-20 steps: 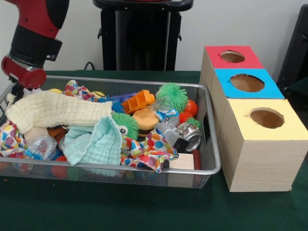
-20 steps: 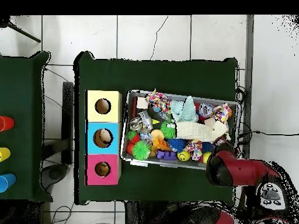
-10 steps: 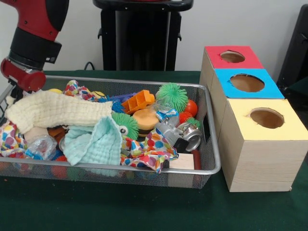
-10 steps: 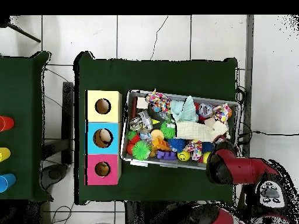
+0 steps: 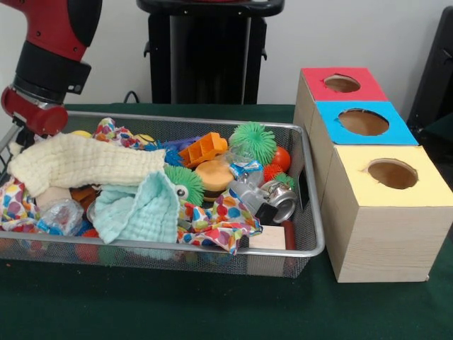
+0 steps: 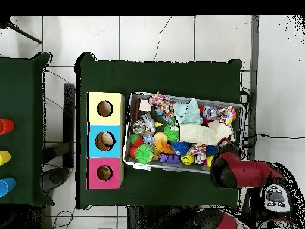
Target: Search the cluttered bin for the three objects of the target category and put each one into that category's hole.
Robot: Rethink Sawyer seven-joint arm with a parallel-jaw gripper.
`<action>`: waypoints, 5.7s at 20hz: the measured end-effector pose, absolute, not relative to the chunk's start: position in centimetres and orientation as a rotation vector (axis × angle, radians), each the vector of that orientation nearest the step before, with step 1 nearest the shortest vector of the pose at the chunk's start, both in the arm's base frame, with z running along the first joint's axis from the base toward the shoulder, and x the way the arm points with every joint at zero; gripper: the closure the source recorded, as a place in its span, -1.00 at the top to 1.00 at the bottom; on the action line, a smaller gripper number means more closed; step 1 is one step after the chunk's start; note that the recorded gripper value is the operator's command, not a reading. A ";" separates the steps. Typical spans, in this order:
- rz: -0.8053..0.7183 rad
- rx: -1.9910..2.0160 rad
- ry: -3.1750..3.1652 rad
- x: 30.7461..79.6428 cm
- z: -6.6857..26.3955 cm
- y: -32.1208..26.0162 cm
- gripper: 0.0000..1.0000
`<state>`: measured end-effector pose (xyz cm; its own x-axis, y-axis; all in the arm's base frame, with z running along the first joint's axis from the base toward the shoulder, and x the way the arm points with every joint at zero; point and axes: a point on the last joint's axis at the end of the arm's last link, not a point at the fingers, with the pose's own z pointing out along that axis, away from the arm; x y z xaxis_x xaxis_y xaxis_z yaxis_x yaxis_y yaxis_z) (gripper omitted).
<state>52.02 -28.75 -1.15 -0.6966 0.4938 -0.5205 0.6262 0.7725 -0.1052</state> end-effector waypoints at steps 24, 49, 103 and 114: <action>-0.256 0.880 2.492 54.6 -2.2 -25.9 -1.00; -0.354 0.939 2.556 55.0 2.3 -24.5 1.00; 0.418 1.147 2.578 61.4 -1.1 -11.1 1.00; 0.482 1.076 2.602 62.4 -1.1 -7.0 1.00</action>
<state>62.39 -7.00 -1.13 -0.6815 0.7198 -0.1319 0.6248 0.6661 0.4072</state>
